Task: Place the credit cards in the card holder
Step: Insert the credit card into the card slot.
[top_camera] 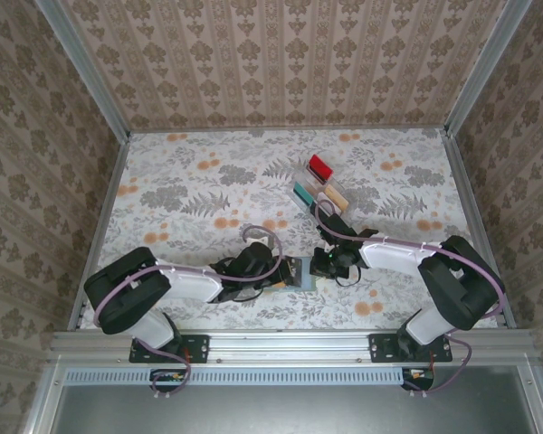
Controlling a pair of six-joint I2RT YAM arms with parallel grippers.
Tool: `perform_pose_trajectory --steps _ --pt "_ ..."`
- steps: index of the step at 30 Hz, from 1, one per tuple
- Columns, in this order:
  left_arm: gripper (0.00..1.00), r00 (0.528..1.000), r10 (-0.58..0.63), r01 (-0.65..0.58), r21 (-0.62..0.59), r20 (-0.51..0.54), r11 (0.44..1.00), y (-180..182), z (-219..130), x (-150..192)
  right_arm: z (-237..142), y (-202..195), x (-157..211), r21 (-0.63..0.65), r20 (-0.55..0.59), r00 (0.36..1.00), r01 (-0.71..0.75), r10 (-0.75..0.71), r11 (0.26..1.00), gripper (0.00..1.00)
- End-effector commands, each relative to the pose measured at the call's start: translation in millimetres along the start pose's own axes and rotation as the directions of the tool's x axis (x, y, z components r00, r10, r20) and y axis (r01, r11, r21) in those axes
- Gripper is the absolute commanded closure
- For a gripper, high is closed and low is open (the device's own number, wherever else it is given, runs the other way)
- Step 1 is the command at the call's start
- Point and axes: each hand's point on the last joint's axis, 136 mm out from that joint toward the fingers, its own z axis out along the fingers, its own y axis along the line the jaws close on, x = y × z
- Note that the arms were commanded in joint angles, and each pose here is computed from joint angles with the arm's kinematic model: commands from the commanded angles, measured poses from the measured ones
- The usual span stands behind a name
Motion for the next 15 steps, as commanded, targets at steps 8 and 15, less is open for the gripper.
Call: perform_pose_trajectory --steps 8,15 --pt "0.79 0.996 0.009 -0.014 -0.057 -0.091 0.998 2.5 11.5 20.4 21.4 -23.5 10.9 0.074 -0.036 0.998 -0.040 0.043 0.996 0.86" --pt "0.64 0.989 0.062 -0.077 -0.108 -0.132 0.991 -3.1 11.0 23.9 20.4 -25.9 12.0 0.069 -0.023 0.998 -0.060 0.061 0.996 0.86"
